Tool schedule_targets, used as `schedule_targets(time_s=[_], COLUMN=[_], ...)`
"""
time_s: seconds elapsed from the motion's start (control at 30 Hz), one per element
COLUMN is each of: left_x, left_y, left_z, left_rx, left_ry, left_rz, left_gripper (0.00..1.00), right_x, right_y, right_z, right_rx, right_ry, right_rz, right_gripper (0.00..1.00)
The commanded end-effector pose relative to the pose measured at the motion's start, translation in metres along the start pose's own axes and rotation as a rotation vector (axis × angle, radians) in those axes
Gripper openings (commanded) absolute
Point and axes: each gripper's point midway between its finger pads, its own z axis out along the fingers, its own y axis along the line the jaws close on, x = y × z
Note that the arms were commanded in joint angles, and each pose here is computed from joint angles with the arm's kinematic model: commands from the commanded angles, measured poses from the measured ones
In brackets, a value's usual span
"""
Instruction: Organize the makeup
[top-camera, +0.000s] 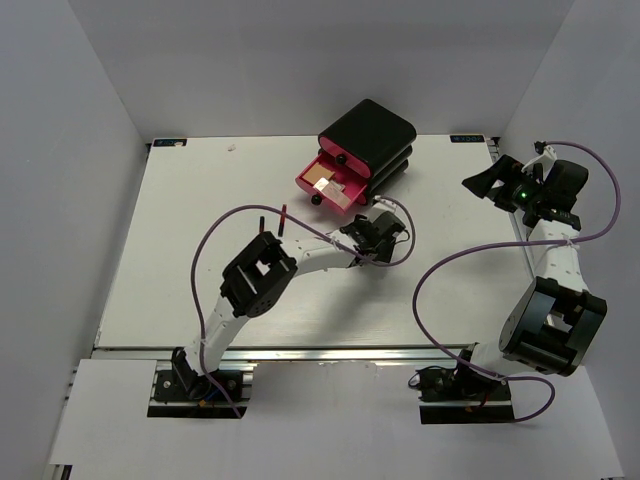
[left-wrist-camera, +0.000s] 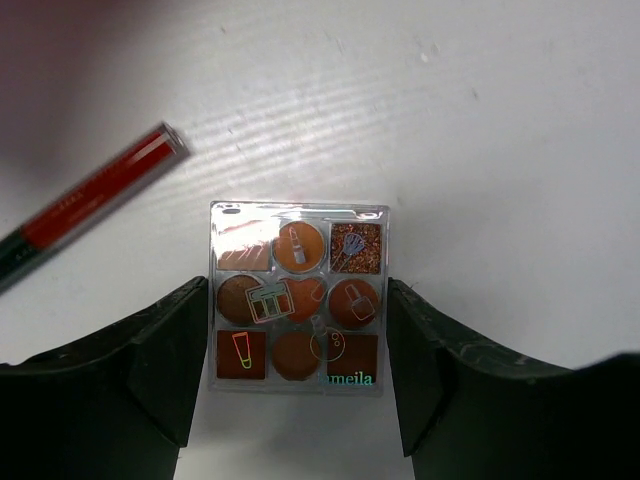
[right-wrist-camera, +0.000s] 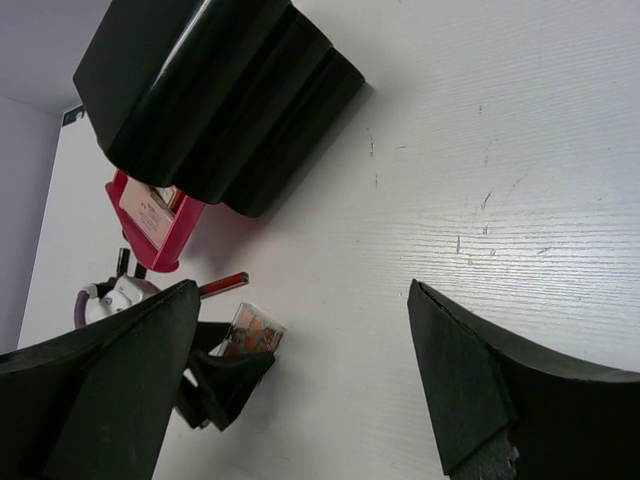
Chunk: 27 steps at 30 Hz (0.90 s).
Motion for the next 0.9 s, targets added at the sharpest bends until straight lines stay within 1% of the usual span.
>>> schedule_targets(time_s=[0.0, 0.07, 0.1, 0.17, 0.2, 0.27, 0.3, 0.33, 0.37, 0.4, 0.47, 0.5, 0.53, 0.57, 0.6, 0.63, 0.67, 0.77, 0.8, 0.83, 0.87], left_x=[-0.045, -0.071, -0.094, -0.099, -0.110, -0.121, -0.132, -0.141, -0.144, -0.151, -0.160, -0.164, -0.168, -0.164, -0.177, -0.177, -0.172, -0.175, -0.168, -0.175, -0.174], left_y=[-0.018, -0.019, -0.010, 0.004, 0.018, 0.037, 0.054, 0.065, 0.074, 0.093, 0.111, 0.114, 0.118, 0.116, 0.115, 0.113, 0.111, 0.113, 0.114, 0.115, 0.116], left_z=[-0.065, -0.086, -0.104, -0.113, -0.115, -0.131, -0.132, -0.138, -0.136, -0.131, -0.119, -0.115, -0.110, -0.096, -0.097, -0.092, -0.081, -0.069, -0.058, -0.057, -0.054], left_rx=[0.160, 0.208, 0.229, 0.242, 0.238, 0.254, 0.242, 0.237, 0.230, 0.200, 0.196, 0.191, 0.189, 0.187, 0.193, 0.196, 0.194, 0.168, 0.152, 0.141, 0.132], left_ry=[-0.007, -0.047, -0.089, -0.083, -0.107, -0.139, -0.166, -0.190, -0.193, -0.205, -0.213, -0.212, -0.215, -0.191, -0.213, -0.212, -0.196, -0.199, -0.177, -0.192, -0.190], left_rz=[-0.056, -0.135, -0.183, -0.270, -0.311, -0.373, -0.402, -0.412, -0.410, -0.420, -0.375, -0.380, -0.346, -0.320, -0.306, -0.265, -0.246, -0.196, -0.180, -0.162, -0.151], left_gripper=[0.12, 0.09, 0.09, 0.07, 0.07, 0.07, 0.08, 0.08, 0.08, 0.08, 0.08, 0.08, 0.09, 0.09, 0.09, 0.10, 0.11, 0.12, 0.12, 0.13, 0.15], right_x=[-0.014, -0.013, -0.013, -0.011, -0.010, -0.010, -0.009, -0.008, -0.006, -0.004, 0.001, 0.002, 0.004, 0.005, 0.006, 0.008, 0.009, 0.018, 0.019, 0.021, 0.024], right_y=[0.013, 0.013, 0.013, 0.012, 0.011, 0.011, 0.011, 0.011, 0.011, 0.010, 0.013, 0.013, 0.015, 0.017, 0.017, 0.019, 0.020, 0.021, 0.022, 0.023, 0.023], right_z=[-0.008, -0.007, -0.007, -0.006, -0.006, -0.007, -0.007, -0.007, -0.007, -0.006, -0.005, -0.005, -0.004, -0.004, -0.004, -0.003, -0.003, -0.002, -0.002, -0.002, -0.002], right_rx=[-0.030, -0.031, -0.032, -0.031, -0.029, -0.028, -0.029, -0.029, -0.031, -0.032, -0.056, -0.056, -0.066, -0.070, -0.070, -0.075, -0.079, -0.090, -0.092, -0.096, -0.096], right_ry=[-0.052, -0.048, -0.048, -0.043, -0.043, -0.044, -0.043, -0.042, -0.037, -0.032, -0.014, -0.011, -0.004, 0.000, 0.005, 0.013, 0.015, 0.042, 0.044, 0.053, 0.056], right_rz=[-0.067, -0.063, -0.063, -0.054, -0.050, -0.051, -0.051, -0.052, -0.050, -0.046, -0.044, -0.041, -0.052, -0.057, -0.062, -0.067, -0.076, -0.075, -0.079, -0.076, -0.081], right_gripper=[0.89, 0.89, 0.89, 0.89, 0.89, 0.89, 0.89, 0.89, 0.89, 0.89, 0.89, 0.89, 0.89, 0.89, 0.89, 0.89, 0.89, 0.89, 0.89, 0.89, 0.89])
